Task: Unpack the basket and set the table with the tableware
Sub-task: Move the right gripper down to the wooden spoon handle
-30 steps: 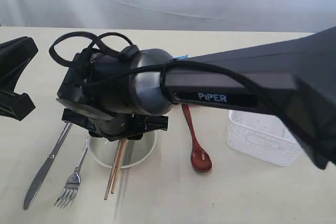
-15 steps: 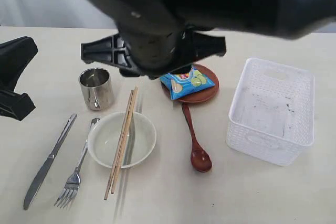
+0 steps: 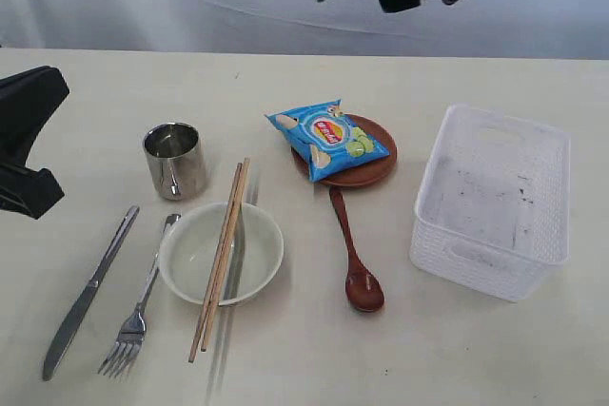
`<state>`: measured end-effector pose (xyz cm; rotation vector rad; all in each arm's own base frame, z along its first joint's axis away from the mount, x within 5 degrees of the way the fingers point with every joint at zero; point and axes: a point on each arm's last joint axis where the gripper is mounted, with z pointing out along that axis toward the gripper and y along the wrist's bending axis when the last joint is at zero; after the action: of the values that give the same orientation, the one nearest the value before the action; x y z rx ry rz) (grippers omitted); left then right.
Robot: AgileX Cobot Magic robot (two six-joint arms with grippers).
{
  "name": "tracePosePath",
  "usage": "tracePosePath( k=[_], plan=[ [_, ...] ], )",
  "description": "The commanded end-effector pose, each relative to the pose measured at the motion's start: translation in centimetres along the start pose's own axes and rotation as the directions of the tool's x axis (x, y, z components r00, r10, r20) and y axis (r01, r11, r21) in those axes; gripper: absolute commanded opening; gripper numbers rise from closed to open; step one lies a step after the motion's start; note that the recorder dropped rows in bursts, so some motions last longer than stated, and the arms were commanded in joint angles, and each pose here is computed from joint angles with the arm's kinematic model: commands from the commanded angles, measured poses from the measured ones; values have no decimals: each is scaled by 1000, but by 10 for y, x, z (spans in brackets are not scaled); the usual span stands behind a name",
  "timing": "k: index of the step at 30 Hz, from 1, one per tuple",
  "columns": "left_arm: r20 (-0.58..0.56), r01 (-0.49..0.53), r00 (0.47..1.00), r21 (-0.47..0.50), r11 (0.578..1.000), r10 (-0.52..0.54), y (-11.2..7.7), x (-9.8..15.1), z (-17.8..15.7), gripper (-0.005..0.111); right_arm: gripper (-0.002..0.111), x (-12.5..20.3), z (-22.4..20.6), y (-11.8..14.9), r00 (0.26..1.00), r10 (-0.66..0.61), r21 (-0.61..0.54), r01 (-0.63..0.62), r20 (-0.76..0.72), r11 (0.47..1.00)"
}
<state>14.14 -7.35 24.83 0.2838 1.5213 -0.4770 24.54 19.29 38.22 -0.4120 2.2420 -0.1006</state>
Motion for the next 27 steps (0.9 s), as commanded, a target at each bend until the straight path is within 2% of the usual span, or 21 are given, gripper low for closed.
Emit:
tracePosePath(
  k=[1,8,12,16,22,27],
  plan=[
    [0,-7,1000,4,1000,7,0,1,-1,0,42,9,12,-19,995,-50,-35,53,92,998],
    [0,-7,1000,4,1000,7,0,1,-1,0,20,44,45,-18,983,-96,-119,116,156,986],
    [0,-7,1000,4,1000,7,0,1,-1,0,11,62,60,-18,978,-132,-141,156,162,978],
    [0,-7,1000,4,1000,7,0,1,-1,0,10,71,64,-14,975,-140,-169,169,170,971],
    [0,-7,1000,4,1000,7,0,1,-1,0,10,71,66,-13,962,-207,-151,234,180,960],
    [0,-7,1000,4,1000,7,0,1,-1,0,10,73,71,-9,985,-91,-197,119,147,973]
  ],
)
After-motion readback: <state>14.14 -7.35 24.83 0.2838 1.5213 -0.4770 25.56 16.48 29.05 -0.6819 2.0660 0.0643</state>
